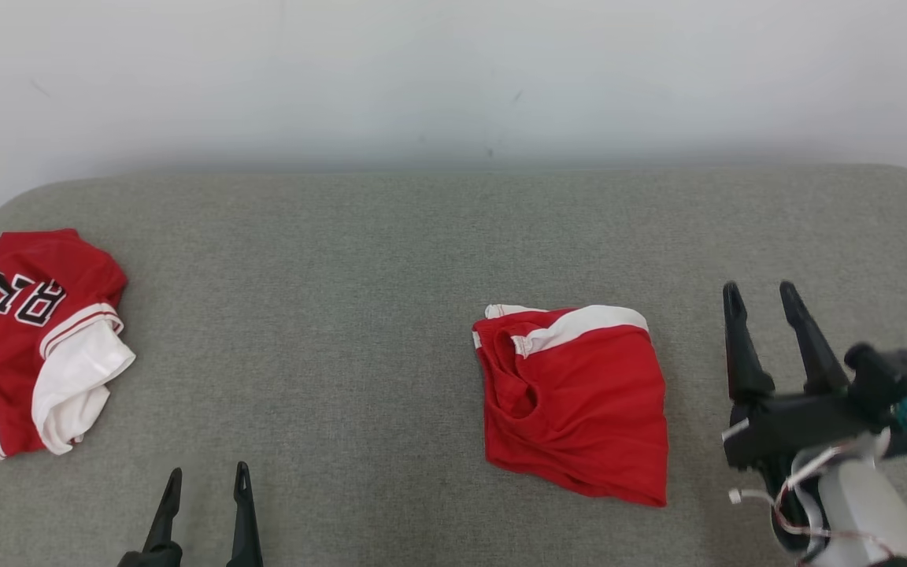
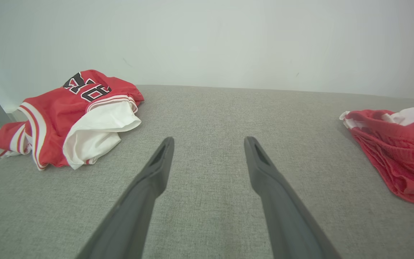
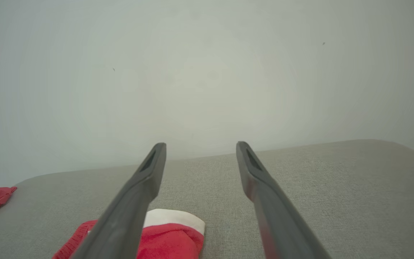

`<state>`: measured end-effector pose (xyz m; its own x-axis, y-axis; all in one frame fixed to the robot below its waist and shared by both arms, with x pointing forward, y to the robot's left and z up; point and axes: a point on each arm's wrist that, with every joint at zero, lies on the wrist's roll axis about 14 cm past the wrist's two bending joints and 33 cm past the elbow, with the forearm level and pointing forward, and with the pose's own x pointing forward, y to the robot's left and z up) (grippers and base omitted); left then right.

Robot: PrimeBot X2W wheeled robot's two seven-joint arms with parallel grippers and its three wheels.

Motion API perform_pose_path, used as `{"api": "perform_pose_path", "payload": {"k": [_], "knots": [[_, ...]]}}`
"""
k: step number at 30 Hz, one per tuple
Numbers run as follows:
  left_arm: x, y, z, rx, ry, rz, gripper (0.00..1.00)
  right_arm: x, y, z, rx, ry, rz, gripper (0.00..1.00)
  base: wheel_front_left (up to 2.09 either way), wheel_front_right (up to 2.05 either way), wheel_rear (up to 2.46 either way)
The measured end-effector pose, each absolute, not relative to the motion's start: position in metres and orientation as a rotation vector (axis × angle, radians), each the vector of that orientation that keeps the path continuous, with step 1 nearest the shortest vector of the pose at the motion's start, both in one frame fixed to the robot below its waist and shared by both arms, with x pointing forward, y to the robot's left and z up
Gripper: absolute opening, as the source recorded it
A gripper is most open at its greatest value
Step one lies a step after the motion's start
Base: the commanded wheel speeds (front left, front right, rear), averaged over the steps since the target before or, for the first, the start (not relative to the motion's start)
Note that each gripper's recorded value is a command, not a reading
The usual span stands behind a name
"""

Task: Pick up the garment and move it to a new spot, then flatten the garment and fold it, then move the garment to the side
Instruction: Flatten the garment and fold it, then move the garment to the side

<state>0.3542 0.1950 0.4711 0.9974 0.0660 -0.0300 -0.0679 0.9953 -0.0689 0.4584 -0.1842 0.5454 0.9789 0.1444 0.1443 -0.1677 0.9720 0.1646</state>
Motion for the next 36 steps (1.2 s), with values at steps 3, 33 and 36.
{"api": "perform_pose_path", "payload": {"k": [3, 33, 36], "knots": [[0.357, 0.19, 0.473, -0.064, 0.022, 0.051, 1.0, 0.438, -0.192, 0.537, 0.148, -0.135, 0.124, 1.0, 0.0, 0.0, 0.0], [0.339, 0.19, 0.476, -0.031, 0.011, 0.042, 1.0, 0.358, -0.166, 0.489, 0.167, -0.03, 0.094, 1.0, 0.0, 0.0, 0.0], [0.338, 0.191, 0.477, -0.016, 0.01, 0.042, 1.0, 0.359, -0.164, 0.488, 0.16, -0.028, 0.099, 1.0, 0.0, 0.0, 0.0]]}}
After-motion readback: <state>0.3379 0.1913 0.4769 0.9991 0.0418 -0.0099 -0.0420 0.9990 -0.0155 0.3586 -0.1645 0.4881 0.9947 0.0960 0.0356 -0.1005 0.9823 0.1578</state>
